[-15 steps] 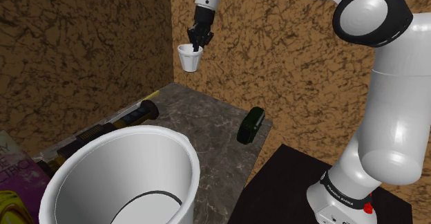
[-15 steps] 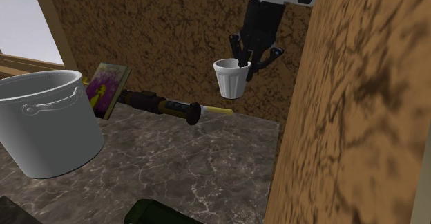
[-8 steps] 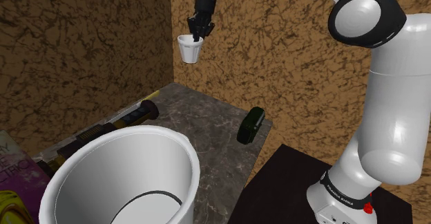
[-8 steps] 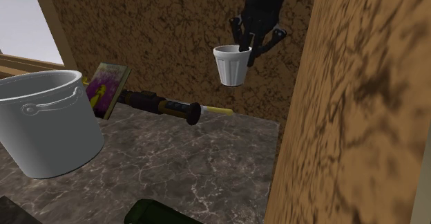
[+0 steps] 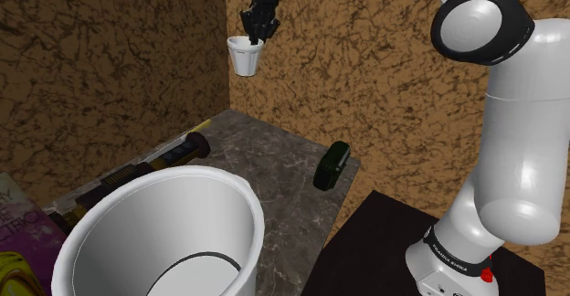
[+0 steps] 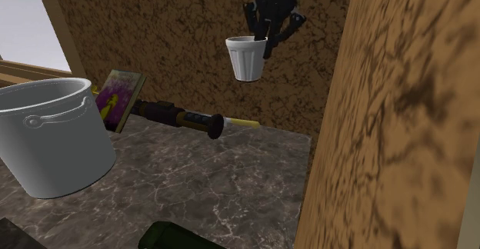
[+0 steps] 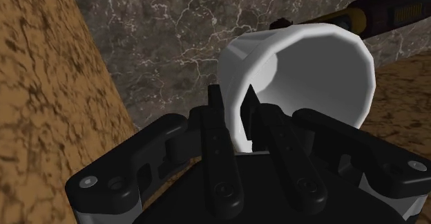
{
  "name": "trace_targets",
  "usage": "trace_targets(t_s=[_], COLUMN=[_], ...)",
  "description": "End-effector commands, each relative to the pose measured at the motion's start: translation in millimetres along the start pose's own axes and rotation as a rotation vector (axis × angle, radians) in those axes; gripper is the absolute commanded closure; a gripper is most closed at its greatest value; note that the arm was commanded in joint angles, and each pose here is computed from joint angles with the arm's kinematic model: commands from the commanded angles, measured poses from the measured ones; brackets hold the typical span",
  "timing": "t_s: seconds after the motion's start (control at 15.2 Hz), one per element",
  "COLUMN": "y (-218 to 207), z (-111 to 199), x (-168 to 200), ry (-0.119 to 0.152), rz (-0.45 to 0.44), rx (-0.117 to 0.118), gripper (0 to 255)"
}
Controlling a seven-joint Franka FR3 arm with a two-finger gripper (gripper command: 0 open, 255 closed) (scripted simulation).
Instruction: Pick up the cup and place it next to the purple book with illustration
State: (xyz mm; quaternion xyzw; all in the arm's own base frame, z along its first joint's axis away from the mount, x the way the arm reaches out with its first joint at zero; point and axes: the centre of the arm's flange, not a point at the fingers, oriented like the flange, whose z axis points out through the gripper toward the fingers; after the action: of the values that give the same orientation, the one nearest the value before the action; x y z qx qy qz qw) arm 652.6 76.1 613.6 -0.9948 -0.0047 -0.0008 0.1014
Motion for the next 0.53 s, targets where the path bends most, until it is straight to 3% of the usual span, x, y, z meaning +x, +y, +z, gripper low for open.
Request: trace_targets(t_s=[0.0,0.46], y=[-22,-108], z=[4,22], x=[-10,-37], ry=[0.0,0.0], rz=[0.0,0.0], rx=[0.0,0.0], gripper=[255,255])
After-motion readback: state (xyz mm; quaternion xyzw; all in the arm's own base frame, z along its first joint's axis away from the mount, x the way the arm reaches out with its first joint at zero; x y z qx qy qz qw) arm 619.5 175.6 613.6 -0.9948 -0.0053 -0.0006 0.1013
